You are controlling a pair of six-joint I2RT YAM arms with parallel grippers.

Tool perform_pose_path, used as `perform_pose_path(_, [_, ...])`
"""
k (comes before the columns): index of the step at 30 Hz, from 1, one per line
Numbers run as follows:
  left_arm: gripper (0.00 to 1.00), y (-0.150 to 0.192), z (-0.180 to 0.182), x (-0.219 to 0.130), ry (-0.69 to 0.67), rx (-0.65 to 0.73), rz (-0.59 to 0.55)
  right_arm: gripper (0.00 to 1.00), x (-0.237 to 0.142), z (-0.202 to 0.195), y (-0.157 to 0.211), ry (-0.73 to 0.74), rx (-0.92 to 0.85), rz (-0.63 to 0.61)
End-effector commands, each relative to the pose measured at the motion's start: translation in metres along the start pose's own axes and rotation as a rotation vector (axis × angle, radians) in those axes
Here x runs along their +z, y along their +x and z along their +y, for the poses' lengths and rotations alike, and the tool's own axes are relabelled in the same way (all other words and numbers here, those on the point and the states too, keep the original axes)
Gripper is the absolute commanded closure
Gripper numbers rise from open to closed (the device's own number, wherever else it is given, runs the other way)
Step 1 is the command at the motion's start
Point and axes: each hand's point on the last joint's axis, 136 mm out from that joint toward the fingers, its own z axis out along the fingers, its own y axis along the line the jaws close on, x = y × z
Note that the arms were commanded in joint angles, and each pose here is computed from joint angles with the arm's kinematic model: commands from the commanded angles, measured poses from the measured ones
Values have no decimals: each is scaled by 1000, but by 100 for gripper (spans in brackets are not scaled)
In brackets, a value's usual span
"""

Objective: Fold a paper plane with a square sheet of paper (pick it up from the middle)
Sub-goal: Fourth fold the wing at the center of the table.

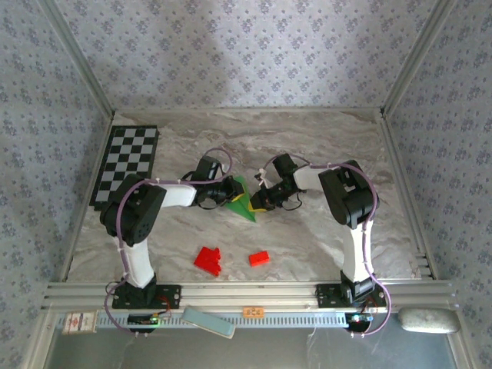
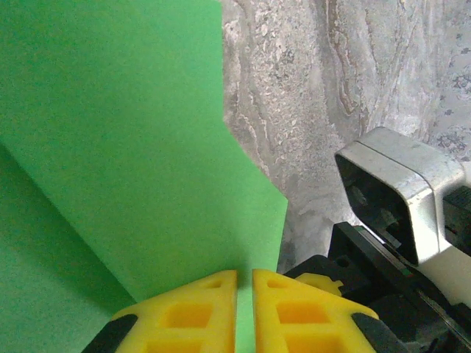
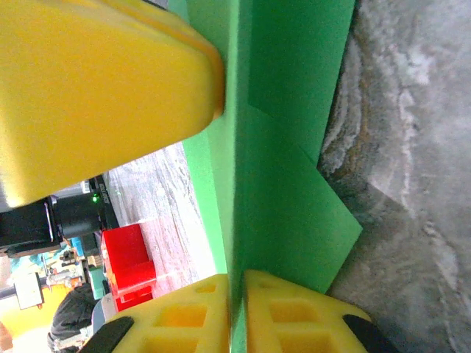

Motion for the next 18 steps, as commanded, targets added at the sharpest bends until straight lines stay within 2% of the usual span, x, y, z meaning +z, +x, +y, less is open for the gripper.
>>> perform_pose_path(1, [87, -6, -4, 3, -3, -1, -10, 84, 3, -44, 28, 143, 144, 62])
perform_pose_path(9, [87, -6, -5, 3, -3, -3, -10, 80, -3, -23, 27, 82, 127, 48])
perform_pose_path(18, [87, -7, -4, 4, -4, -7, -6, 73, -12, -5, 21, 85, 107, 18])
